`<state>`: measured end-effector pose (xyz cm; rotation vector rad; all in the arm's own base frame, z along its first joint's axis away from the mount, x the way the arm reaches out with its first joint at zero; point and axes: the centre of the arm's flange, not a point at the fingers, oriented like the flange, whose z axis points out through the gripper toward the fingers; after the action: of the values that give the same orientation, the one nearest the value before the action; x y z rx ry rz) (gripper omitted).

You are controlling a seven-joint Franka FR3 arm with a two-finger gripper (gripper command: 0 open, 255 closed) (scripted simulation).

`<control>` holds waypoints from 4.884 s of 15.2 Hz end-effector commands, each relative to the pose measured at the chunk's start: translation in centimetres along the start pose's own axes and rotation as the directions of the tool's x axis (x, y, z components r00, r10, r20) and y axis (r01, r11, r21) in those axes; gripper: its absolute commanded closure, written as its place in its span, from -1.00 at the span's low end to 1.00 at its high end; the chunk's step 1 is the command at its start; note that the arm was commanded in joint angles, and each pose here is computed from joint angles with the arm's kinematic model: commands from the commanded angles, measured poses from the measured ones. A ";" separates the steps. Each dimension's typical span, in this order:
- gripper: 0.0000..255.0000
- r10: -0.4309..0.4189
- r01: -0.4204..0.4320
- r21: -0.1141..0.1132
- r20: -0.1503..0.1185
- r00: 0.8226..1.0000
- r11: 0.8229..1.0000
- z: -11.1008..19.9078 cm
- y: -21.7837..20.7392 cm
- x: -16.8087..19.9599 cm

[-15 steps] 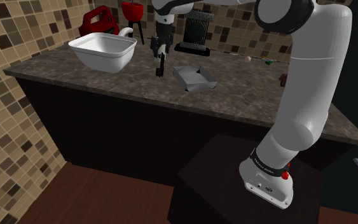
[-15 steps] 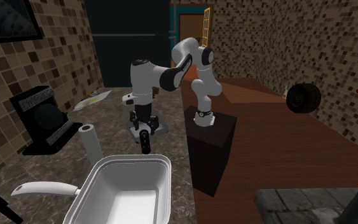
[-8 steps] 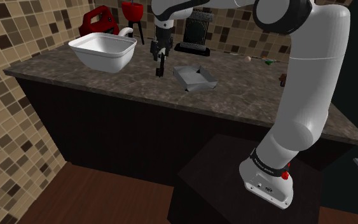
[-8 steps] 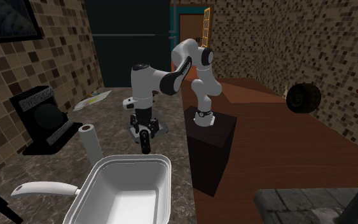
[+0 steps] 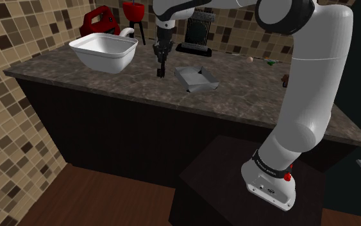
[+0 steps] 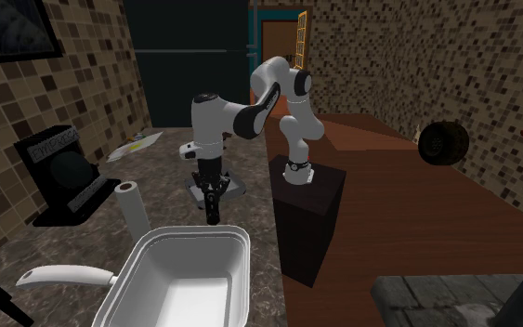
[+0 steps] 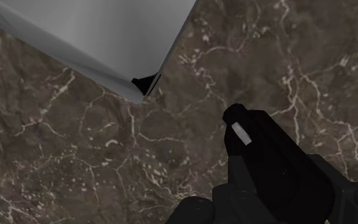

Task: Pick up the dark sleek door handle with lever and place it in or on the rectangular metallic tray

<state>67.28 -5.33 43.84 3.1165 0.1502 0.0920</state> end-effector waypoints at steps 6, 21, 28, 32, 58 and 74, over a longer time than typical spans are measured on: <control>1.00 0.000 0.000 0.000 0.000 1.000 1.000 -0.5 0.0 0.0; 1.00 0.000 0.000 0.000 0.000 1.000 1.000 -8.4 0.2 0.5; 1.00 0.000 0.000 0.000 0.000 1.000 1.000 -12.0 0.3 0.7; 1.00 0.000 0.000 0.000 0.000 1.000 1.000 -13.2 3.2 -3.6; 1.00 0.000 0.000 0.000 0.000 1.000 1.000 -9.5 11.4 -16.5; -1.00 0.000 0.000 0.000 0.000 1.000 1.000 -5.7 11.3 -16.7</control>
<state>51.42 -18.13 48.81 3.1165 0.1499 0.0916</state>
